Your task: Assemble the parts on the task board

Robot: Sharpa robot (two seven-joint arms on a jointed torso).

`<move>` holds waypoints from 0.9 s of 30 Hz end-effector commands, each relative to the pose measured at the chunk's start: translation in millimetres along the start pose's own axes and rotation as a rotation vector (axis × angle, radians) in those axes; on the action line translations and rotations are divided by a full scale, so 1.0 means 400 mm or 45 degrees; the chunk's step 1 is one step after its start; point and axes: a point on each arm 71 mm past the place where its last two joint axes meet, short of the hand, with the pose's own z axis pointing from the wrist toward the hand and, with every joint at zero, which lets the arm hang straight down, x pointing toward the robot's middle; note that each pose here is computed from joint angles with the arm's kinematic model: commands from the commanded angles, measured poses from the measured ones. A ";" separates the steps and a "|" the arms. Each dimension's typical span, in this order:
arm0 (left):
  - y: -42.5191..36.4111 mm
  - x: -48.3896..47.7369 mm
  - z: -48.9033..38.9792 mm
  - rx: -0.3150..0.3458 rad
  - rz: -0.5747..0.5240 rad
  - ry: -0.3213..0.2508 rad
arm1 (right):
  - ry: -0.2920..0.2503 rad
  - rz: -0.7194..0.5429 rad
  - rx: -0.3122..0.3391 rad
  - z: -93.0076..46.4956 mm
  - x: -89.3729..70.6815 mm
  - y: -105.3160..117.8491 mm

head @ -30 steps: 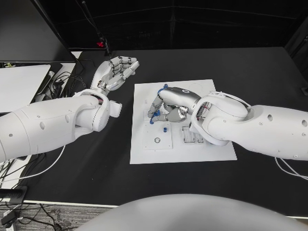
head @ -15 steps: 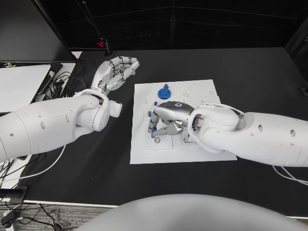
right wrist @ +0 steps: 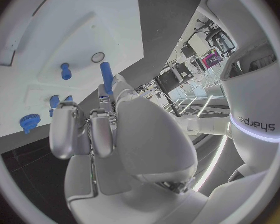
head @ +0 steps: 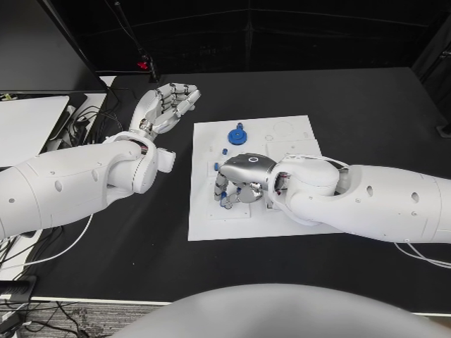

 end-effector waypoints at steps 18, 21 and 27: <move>-0.027 0.003 0.000 0.177 -0.008 0.005 | 0.055 -0.075 0.026 -0.001 0.010 -0.007; -0.027 0.002 0.000 0.176 -0.007 0.004 | 0.060 -0.071 0.029 -0.001 0.010 -0.008; -0.027 0.002 0.000 0.176 -0.007 0.004 | 0.075 -0.052 0.034 -0.001 0.013 -0.006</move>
